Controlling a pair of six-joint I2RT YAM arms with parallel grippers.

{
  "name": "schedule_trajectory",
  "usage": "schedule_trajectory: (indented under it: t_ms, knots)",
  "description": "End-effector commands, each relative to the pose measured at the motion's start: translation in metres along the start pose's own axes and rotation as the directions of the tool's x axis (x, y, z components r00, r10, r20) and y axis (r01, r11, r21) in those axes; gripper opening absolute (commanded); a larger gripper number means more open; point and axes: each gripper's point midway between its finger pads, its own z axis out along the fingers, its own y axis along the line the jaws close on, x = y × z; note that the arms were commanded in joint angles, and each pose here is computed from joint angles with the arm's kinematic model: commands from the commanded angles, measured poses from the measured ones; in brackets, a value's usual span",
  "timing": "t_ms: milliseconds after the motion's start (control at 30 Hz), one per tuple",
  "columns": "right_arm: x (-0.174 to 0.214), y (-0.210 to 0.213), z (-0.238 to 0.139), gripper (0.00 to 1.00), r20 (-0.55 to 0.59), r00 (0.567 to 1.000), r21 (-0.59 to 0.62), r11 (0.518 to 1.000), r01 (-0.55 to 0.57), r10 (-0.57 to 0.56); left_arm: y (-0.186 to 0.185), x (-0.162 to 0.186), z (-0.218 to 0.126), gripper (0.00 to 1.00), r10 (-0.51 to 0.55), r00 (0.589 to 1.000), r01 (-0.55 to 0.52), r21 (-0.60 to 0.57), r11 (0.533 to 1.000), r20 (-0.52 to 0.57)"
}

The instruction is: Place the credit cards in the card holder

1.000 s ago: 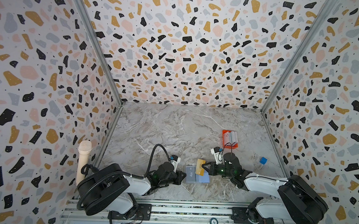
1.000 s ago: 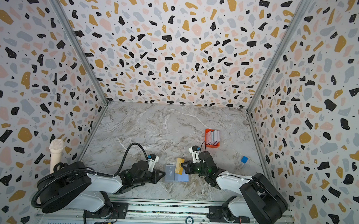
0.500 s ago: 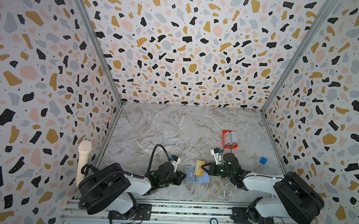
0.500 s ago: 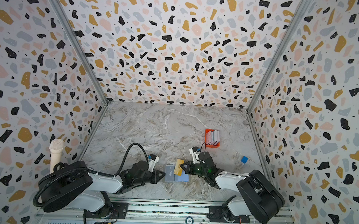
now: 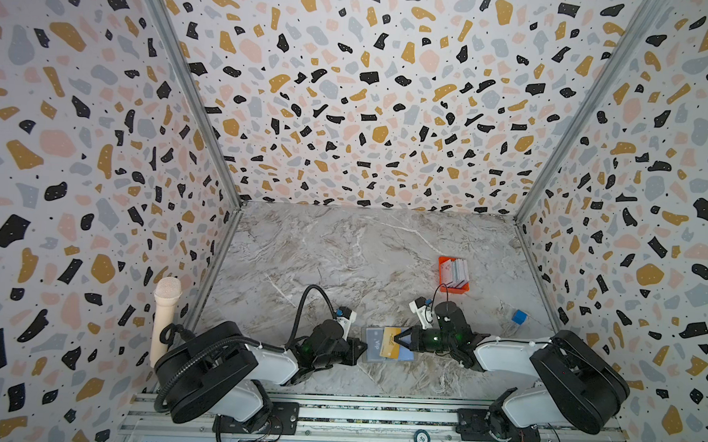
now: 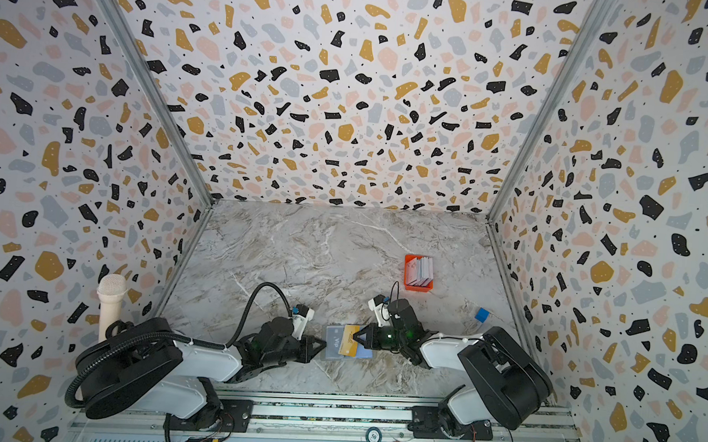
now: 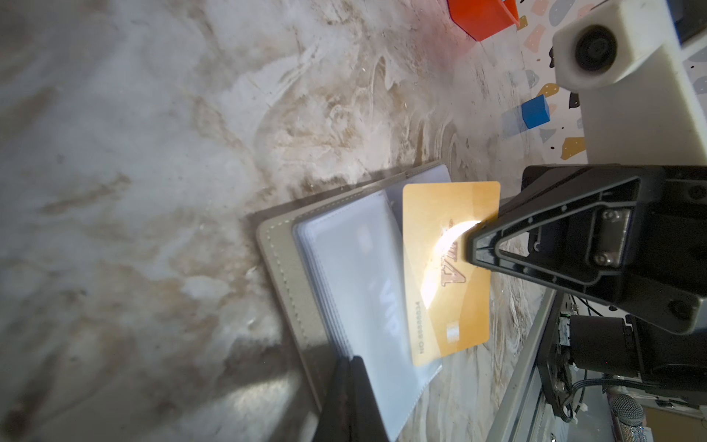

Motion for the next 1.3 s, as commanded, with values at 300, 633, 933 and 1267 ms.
schedule_trajectory:
  t_ms: [300, 633, 933, 1267]
  knots:
    - [0.008, -0.011, 0.003, 0.00, -0.089, 0.996, 0.069, 0.997, -0.019, 0.025, -0.006, 0.000, 0.003, 0.00, 0.019, 1.000, -0.019, 0.023, 1.000, -0.011]
    - [0.012, -0.015, 0.002, 0.00, -0.108, 0.992, 0.072, 0.995, -0.062, 0.070, -0.008, -0.001, 0.003, 0.00, 0.022, 1.000, -0.021, 0.028, 0.999, -0.008]
    - [0.019, -0.017, 0.008, 0.00, -0.164, 0.983, 0.067, 0.995, -0.072, 0.082, -0.008, -0.002, 0.004, 0.00, 0.020, 1.000, -0.020, 0.026, 0.999, -0.010]
    - [0.017, -0.018, 0.012, 0.00, -0.186, 0.980, 0.073, 0.995, -0.060, 0.073, -0.006, -0.001, 0.007, 0.00, 0.017, 1.000, -0.017, 0.016, 1.000, -0.017]
